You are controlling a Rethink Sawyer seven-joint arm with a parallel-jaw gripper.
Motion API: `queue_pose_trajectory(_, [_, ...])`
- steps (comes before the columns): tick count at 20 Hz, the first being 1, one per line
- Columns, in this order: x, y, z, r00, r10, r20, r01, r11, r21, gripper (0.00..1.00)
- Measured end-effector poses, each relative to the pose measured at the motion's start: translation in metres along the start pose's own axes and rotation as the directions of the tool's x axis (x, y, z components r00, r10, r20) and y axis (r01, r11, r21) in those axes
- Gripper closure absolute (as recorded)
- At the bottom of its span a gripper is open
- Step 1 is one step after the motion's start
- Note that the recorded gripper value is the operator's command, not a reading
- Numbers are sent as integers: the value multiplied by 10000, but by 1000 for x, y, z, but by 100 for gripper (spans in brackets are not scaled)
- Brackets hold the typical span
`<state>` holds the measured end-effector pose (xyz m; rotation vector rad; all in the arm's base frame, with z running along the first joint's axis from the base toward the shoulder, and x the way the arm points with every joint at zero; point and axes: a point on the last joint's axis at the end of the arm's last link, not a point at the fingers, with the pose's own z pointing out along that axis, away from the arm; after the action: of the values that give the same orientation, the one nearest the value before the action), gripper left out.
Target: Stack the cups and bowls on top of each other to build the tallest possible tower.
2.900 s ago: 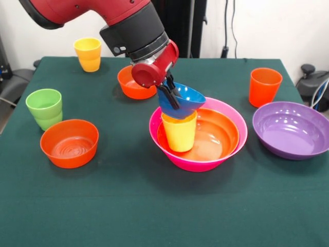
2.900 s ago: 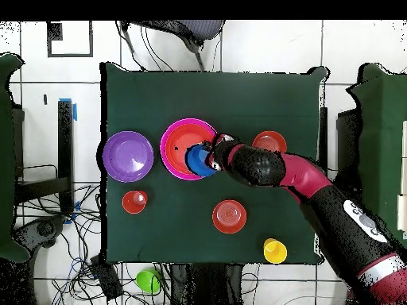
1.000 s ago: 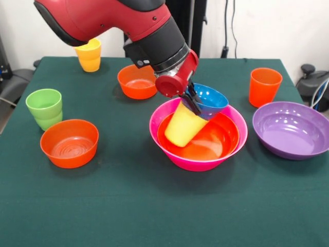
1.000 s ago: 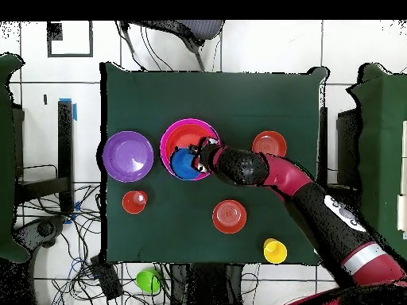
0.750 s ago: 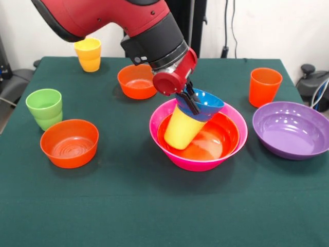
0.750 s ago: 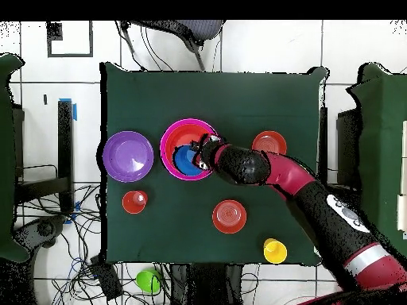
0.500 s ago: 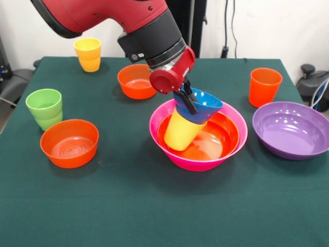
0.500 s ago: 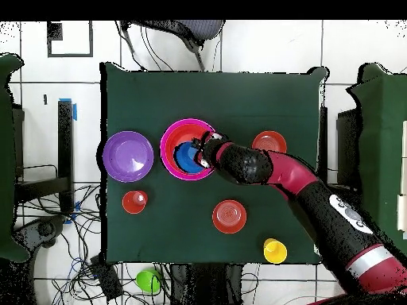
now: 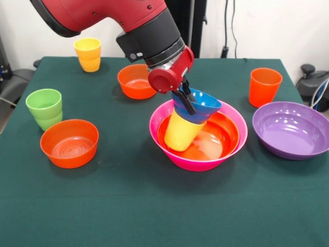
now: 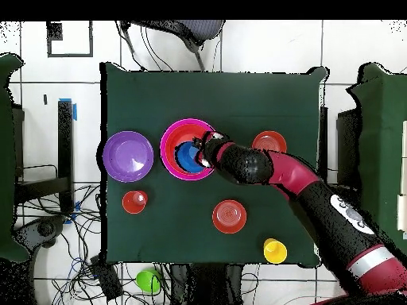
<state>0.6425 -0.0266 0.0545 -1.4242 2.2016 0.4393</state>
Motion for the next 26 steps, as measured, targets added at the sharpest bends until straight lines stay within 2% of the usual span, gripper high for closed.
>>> queue_pose_trajectory(9, [1,0,-2,9986,-444,-286,449,9989,149,100])
queue_pose_trajectory(17, [-5,-2,5,9948,-844,-576,859,9960,229,100])
queue_pose_trajectory(26, [-8,-5,3,9934,-948,-641,969,9948,307,100])
